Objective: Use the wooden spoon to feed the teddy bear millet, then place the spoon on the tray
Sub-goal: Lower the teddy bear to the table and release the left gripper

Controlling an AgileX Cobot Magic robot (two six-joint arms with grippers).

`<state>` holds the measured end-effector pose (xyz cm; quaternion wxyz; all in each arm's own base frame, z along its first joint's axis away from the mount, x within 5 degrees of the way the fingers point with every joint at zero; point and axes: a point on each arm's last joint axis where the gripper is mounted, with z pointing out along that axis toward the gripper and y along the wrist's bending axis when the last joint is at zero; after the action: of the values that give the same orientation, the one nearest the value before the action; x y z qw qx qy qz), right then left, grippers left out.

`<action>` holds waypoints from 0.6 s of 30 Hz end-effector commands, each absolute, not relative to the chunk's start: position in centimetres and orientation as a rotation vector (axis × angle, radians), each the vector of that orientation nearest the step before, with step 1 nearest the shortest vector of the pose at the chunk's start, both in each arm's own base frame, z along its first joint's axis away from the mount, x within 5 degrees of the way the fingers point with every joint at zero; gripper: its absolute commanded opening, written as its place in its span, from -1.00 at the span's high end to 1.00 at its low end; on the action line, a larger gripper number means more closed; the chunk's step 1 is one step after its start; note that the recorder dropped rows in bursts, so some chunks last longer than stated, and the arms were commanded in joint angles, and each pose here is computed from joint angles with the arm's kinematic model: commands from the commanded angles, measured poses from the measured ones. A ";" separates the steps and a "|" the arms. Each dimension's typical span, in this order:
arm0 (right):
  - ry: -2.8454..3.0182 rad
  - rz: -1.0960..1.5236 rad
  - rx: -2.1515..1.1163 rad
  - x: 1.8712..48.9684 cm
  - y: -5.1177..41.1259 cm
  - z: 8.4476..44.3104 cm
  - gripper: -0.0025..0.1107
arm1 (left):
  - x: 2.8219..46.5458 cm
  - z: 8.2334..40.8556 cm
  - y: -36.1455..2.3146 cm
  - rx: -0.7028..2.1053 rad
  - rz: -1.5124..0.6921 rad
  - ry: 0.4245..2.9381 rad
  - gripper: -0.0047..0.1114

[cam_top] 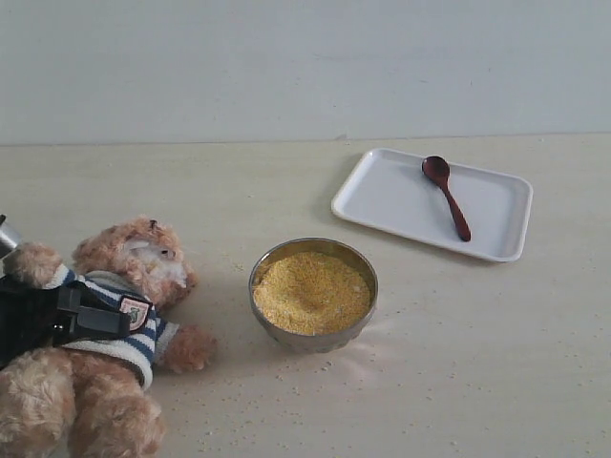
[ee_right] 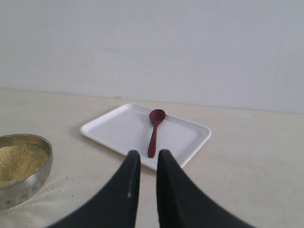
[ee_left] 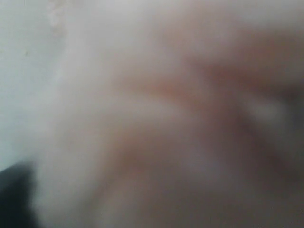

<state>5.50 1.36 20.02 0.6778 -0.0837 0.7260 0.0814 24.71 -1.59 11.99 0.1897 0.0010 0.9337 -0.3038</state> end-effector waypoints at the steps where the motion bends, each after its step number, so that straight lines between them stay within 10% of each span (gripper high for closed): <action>1: 1.622 0.178 -0.187 5.5 1.3 20.0 0.70 | 24.9 12.0 -1.4 -0.005 -0.835 2.618 -0.56; 9: 1.622 0.178 -0.187 5.5 1.3 20.0 0.70 | 24.6 11.9 -1.5 0.038 -0.842 2.649 -0.56; 18: 1.622 0.178 -0.187 5.5 1.3 20.0 0.70 | 26.4 13.5 -0.8 0.098 -0.806 2.726 -0.98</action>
<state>5.48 1.35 20.03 0.6785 -0.0834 0.7253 0.0818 26.06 -1.07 12.95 0.1722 0.0293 0.9422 -0.2859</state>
